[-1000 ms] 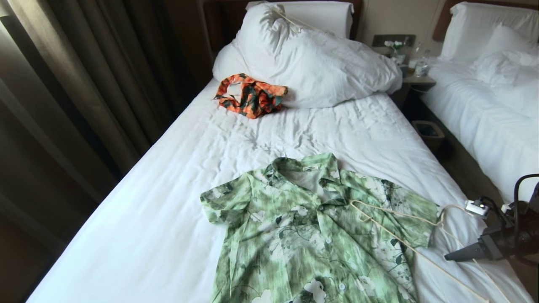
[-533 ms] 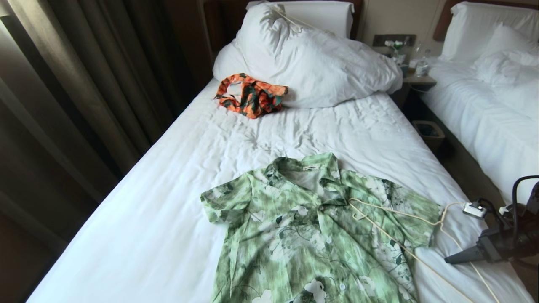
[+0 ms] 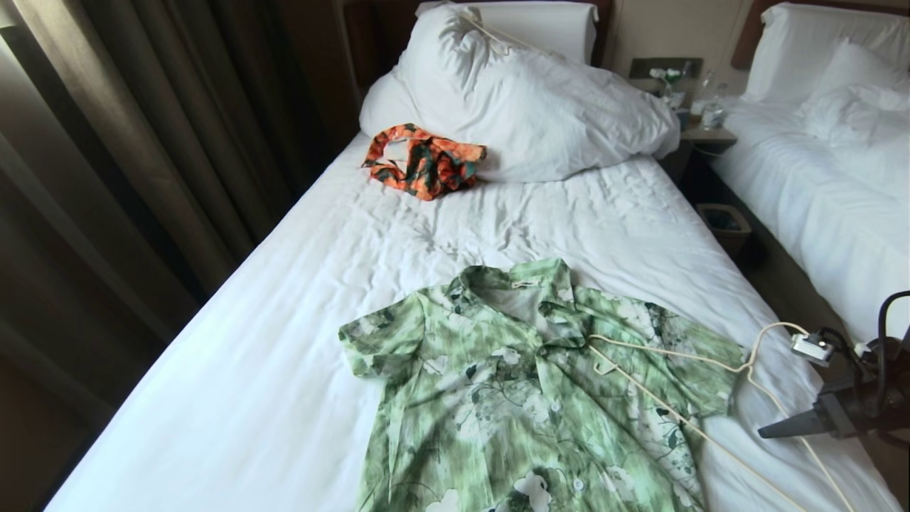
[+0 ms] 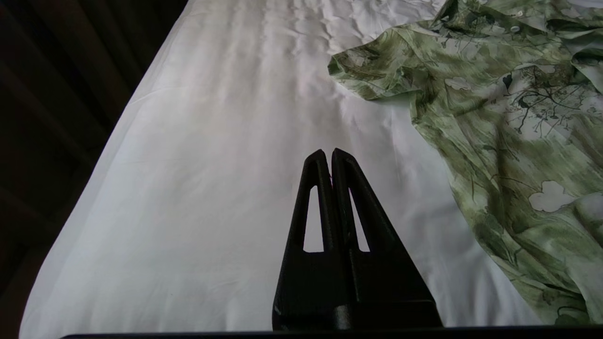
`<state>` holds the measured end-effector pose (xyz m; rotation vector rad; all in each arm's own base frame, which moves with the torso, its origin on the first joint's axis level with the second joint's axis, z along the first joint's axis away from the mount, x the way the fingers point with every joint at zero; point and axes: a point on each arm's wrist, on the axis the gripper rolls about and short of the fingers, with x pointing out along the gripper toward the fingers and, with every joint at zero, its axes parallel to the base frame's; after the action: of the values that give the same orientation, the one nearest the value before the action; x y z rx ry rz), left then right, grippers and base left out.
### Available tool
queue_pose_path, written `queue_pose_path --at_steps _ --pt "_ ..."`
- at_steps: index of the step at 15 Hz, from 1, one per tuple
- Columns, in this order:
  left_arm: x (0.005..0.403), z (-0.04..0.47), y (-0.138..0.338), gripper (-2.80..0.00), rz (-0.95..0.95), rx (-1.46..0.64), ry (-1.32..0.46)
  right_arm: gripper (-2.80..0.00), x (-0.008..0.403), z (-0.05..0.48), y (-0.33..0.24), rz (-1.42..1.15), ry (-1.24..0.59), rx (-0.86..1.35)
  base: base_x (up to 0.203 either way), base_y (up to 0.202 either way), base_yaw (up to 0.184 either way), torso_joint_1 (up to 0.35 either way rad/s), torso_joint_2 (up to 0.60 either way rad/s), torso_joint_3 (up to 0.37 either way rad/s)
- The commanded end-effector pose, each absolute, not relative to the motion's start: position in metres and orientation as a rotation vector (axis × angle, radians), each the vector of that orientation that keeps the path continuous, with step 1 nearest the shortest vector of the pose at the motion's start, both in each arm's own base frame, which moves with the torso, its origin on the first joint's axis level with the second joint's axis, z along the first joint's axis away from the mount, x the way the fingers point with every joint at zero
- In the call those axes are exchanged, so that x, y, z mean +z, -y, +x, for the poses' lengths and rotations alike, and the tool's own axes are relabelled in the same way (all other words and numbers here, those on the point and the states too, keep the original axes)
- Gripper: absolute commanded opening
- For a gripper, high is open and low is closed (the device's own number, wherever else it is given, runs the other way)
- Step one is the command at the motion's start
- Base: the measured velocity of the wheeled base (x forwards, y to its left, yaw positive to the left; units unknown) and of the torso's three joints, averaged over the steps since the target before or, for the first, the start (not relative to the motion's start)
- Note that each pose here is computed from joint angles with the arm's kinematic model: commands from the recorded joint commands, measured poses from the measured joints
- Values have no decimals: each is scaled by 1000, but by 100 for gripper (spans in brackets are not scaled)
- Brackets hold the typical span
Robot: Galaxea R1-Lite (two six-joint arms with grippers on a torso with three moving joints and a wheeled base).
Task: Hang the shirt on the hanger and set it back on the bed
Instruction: Lift the shirt and hanger
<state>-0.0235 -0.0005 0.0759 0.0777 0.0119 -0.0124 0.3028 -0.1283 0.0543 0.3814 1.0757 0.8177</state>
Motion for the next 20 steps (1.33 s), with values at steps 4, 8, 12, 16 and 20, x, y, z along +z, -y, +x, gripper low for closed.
queue_pose_path --at_steps 4,8,12,16,20 --pt "76 -24 1 -280 78 -13 -10 -280 92 292 129 260 -946 837 0 0 0 0 0 0" --pt "76 -24 1 -280 78 -13 -10 -280 110 282 135 108 -847 864 0 0 0 0 0 0" --pt "76 -24 1 -280 78 -13 -9 -280 132 275 130 -49 -725 907 0 0 0 0 0 0" --pt "76 -24 1 -280 78 -13 -10 -280 141 285 112 -99 -587 1006 0 0 0 0 0 0" --pt "76 -24 1 -280 78 -13 -9 -280 142 292 98 -252 -496 1099 0 0 0 0 0 0"
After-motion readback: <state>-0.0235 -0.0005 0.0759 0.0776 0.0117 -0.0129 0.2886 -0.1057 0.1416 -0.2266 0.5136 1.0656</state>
